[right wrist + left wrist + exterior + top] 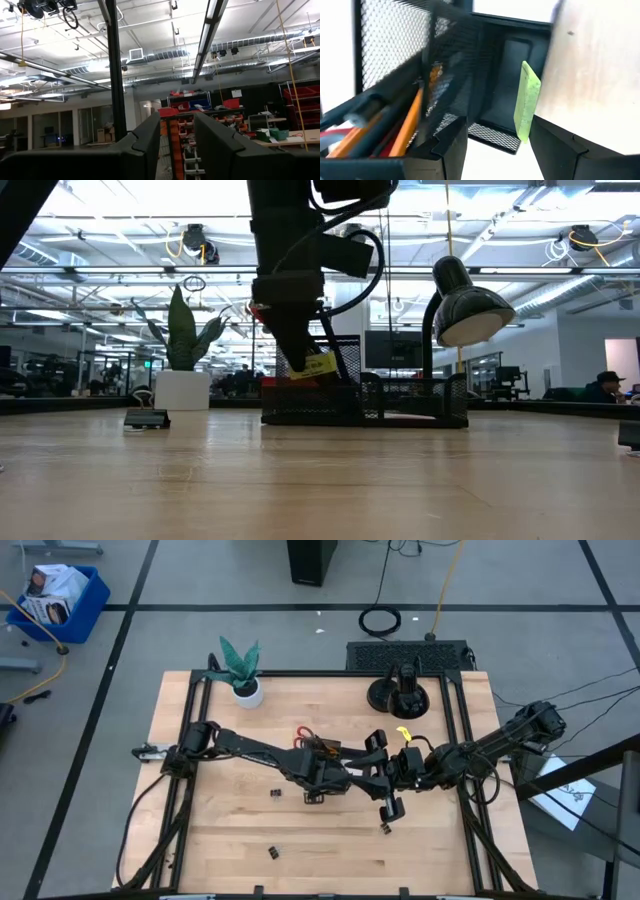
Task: Pick and place office supplies into organizer
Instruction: Put the green eraser into the desk organizer
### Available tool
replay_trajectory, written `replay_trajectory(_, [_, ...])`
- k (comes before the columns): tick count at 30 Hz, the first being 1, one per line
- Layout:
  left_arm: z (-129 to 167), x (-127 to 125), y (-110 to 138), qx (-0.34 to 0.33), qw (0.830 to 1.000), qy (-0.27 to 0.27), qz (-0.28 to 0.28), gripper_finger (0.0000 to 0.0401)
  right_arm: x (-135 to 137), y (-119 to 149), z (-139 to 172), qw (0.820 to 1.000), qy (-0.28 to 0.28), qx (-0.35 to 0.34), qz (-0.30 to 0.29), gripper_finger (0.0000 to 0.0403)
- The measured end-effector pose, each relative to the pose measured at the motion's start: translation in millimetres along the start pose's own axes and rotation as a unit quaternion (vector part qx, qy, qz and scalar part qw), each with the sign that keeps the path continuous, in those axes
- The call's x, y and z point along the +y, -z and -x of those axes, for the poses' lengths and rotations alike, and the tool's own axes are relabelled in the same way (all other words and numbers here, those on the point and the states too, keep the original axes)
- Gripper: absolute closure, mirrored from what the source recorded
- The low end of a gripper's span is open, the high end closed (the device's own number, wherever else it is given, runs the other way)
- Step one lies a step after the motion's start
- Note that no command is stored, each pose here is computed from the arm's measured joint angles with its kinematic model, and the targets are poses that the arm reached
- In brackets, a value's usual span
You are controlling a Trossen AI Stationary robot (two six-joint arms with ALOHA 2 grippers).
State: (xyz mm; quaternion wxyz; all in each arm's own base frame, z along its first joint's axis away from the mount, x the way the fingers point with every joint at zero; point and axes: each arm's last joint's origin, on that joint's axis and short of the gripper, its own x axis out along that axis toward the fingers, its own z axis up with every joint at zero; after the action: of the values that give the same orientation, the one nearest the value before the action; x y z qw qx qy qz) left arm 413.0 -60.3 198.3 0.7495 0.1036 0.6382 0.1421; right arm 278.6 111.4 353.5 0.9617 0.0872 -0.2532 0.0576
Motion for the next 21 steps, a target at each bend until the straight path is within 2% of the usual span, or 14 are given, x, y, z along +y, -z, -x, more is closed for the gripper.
replay_trajectory(6, [1.4, -1.0, 0.1, -0.013, 0.998, -0.038, 0.053, 0.0192, 0.0, 0.0, 0.0, 1.000, 0.000, 0.000, 0.000, 0.0293])
replay_trajectory(16, [3.2, -6.0, 1.0, -0.015, 0.989, -0.028, 0.143, 0.0192, 0.0, 0.1, 0.1, 1.000, 0.000, 0.000, 0.000, 0.0293])
replay_trajectory(21, [4.3, -9.2, 1.9, -0.014, 0.987, -0.023, 0.157, 0.0192, 0.0, 0.1, 0.1, 1.000, 0.000, 0.000, 0.000, 0.0293])
